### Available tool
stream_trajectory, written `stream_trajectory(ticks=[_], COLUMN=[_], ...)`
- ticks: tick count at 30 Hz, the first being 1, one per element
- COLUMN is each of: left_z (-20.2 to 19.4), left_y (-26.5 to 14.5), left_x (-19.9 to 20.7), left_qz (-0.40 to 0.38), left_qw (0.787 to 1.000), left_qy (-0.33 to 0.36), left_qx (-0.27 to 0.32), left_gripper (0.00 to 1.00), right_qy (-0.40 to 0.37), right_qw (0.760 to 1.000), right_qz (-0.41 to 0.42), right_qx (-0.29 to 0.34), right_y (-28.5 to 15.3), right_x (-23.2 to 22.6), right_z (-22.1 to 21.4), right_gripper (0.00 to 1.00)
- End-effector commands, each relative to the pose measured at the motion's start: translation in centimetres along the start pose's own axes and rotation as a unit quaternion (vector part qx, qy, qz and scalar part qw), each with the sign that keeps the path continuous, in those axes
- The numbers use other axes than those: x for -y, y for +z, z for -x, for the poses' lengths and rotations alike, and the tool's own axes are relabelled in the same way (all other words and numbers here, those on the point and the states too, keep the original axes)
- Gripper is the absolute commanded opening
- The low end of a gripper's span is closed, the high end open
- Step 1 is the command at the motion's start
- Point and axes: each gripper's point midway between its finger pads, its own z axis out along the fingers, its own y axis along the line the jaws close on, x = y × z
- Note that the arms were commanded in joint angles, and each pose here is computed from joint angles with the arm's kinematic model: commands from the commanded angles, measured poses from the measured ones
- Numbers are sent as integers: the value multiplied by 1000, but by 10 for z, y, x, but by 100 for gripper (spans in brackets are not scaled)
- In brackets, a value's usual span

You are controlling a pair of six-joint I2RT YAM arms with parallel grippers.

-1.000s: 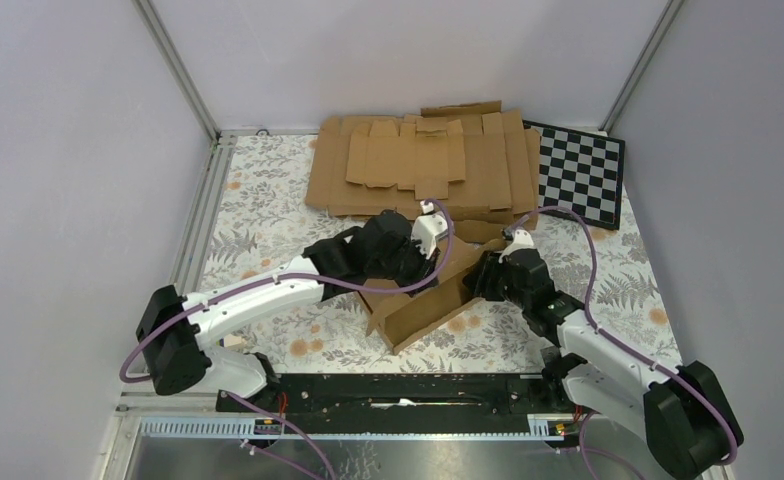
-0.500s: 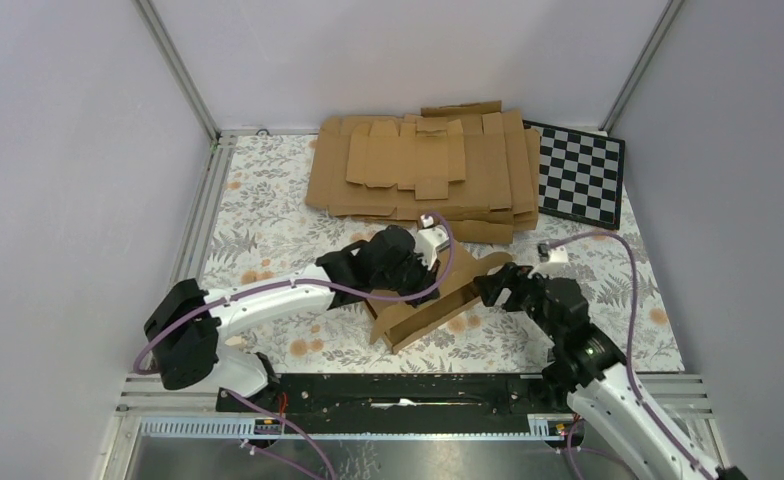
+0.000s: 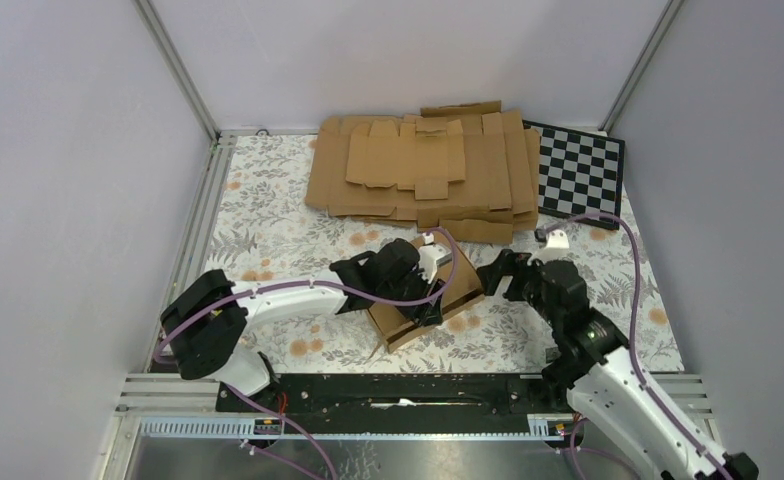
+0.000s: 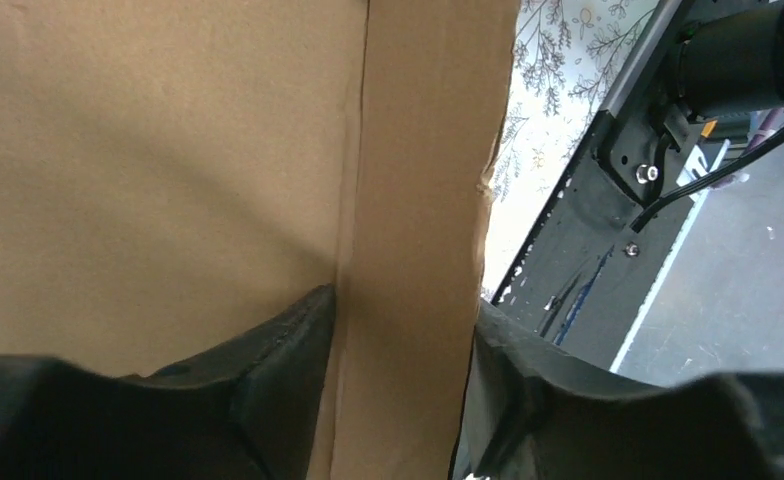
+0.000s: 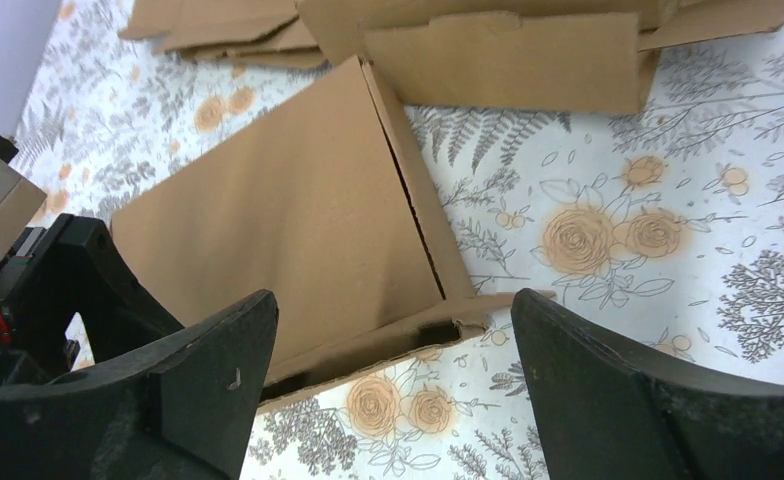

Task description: Fold the paper box

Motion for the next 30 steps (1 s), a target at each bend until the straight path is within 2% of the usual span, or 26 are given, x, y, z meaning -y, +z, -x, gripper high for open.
stream_trajectory(ticks=[1, 5, 8, 10, 15, 18, 20, 22, 25, 30], left_z=[5, 8, -3, -12, -15, 1, 10, 18, 24, 15], left_y=[-5, -20, -26, -27, -30, -43, -56, -72, -98, -124], left_x=[13, 38, 56, 57, 38, 25, 7, -16, -44, -80], left_qz=[-31, -93, -146, -152, -101, -67, -23, 32, 78, 128], left_qw=[999, 995, 989, 988, 994, 997, 996, 992, 981, 958], left_qy=[-3, 4, 7, 4, -22, -42, -60, -82, -122, -189], left_qx=[14, 21, -7, -31, -21, 23, 55, 86, 133, 175], left_gripper=[59, 68, 68, 66, 64, 63, 63, 63, 63, 61], right_qy=[-8, -4, -3, 4, 21, 31, 38, 42, 35, 10], right_qw=[999, 998, 995, 992, 982, 976, 973, 970, 972, 984], right_qz=[13, -10, -4, 4, -6, -15, -18, -18, -17, -22], right_qx=[-40, -63, -96, -129, -188, -214, -227, -238, -230, -174], right_y=[5, 13, 19, 22, 29, 32, 33, 33, 33, 33], right_x=[-18, -17, -20, -23, -11, -2, 0, 1, 0, -4], right_z=[10, 11, 0, -14, -57, -81, -91, -97, -91, -53], right_gripper=[94, 95, 92, 90, 84, 74, 65, 61, 60, 69])
